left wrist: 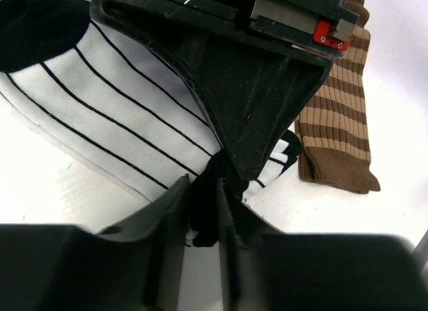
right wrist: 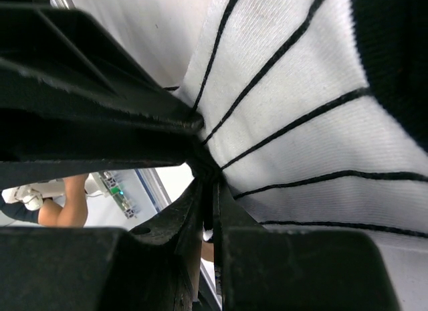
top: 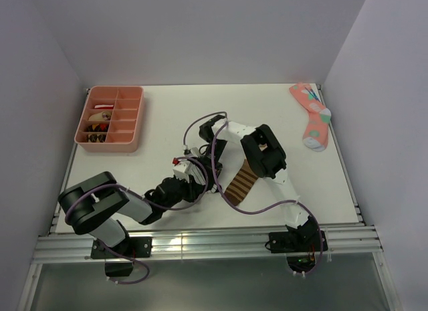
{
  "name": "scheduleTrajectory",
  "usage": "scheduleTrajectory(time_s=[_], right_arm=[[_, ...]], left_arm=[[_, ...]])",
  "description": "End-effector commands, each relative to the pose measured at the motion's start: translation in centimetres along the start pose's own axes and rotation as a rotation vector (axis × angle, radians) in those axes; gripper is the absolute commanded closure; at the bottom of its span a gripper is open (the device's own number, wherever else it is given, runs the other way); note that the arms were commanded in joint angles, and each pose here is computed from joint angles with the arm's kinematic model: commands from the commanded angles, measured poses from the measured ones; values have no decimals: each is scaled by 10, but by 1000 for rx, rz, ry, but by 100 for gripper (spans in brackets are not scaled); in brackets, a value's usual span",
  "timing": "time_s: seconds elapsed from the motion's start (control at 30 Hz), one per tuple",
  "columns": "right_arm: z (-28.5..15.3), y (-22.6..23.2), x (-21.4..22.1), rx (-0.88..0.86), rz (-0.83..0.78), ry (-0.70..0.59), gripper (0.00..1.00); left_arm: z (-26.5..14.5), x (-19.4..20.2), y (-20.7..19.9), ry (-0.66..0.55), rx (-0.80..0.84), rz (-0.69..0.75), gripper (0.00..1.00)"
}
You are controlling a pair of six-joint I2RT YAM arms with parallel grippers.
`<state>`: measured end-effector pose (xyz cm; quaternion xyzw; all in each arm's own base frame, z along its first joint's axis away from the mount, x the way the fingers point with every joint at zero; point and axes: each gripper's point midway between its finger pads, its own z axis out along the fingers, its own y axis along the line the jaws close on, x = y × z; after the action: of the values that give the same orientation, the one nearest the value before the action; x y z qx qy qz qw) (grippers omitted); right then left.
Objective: Roll the socks
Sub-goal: Roll the sock at the center of the board.
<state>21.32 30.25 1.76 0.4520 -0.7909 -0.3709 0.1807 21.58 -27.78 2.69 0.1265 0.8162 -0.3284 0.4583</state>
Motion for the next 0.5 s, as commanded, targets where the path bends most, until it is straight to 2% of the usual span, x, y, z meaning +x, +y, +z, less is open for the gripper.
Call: scheduleTrajectory(time_s=[0.0,0.2,0.3,0.33,0.37,0.4,0.47], right_arm=[[2,-7,-1,18,-13,-3,89],[1,-5,-3,32,-12,-33,87],[-3,-5,-8,63,-28,-69,76],[-1,-6,-3,71,-3,-70,69],[-10,-7,-13,106,-43,-123,66],[-9,-10,-8,132,-35,-124,61],[-21,-9,-18,182,-66,-191,56]], left_arm=[[5,0,0,5,-29,-6,78],[7,10,2,31,-40,-20,98],[6,14,3,44,-43,-31,100],[7,14,2,50,-43,-35,100],[5,19,2,69,-41,-36,100],[6,20,1,79,-40,-42,100],[6,25,3,113,-53,-47,100]])
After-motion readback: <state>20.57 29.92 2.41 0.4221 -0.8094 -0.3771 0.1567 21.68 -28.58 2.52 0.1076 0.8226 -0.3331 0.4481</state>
